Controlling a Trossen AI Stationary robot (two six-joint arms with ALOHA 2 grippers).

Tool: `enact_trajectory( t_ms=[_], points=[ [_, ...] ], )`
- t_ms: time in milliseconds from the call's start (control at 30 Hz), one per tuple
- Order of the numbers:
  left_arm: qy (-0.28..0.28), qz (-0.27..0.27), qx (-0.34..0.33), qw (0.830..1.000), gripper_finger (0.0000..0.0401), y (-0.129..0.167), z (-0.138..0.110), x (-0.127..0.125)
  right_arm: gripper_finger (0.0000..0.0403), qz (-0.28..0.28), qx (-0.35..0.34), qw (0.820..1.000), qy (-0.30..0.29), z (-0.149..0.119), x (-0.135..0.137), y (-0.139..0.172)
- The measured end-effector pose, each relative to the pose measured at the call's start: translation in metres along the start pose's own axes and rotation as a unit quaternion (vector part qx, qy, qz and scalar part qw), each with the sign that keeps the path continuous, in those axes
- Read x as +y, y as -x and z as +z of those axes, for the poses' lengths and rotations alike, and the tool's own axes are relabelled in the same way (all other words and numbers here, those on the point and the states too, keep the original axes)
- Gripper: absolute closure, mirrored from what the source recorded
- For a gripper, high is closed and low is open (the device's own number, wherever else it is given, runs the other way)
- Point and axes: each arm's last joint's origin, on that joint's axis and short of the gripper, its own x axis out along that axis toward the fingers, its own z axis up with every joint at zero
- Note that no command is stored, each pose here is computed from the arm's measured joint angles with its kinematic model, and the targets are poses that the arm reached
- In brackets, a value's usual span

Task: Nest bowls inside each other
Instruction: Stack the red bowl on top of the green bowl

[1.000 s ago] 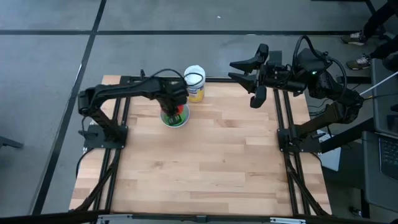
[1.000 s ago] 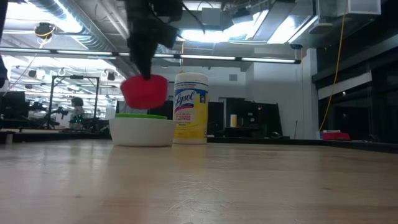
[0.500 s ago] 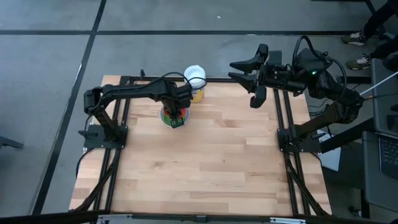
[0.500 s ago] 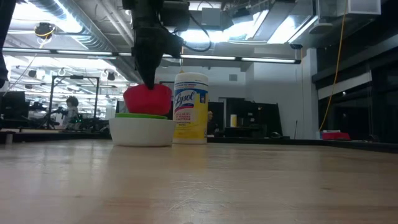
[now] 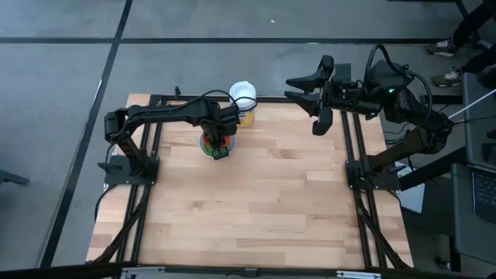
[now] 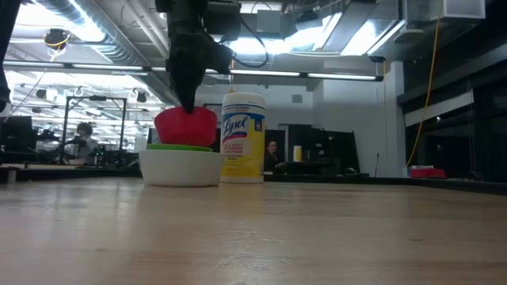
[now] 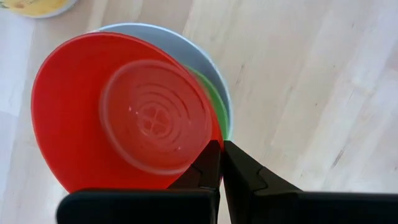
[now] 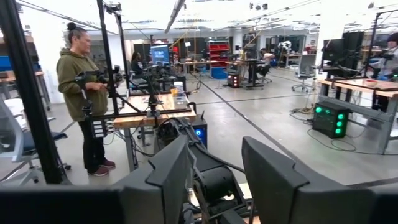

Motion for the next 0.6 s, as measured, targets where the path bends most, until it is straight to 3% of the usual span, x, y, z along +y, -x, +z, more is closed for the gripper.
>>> enact_trajectory(
  t_ms=[600],
  points=[
    [-0.019, -0.008, 0.065, 0.998, 0.0399, -0.040, 0.010, -0.001, 0.0227, 0.004, 0.003, 1.000, -0.002, -0.001, 0.000, 0.000]
  ],
)
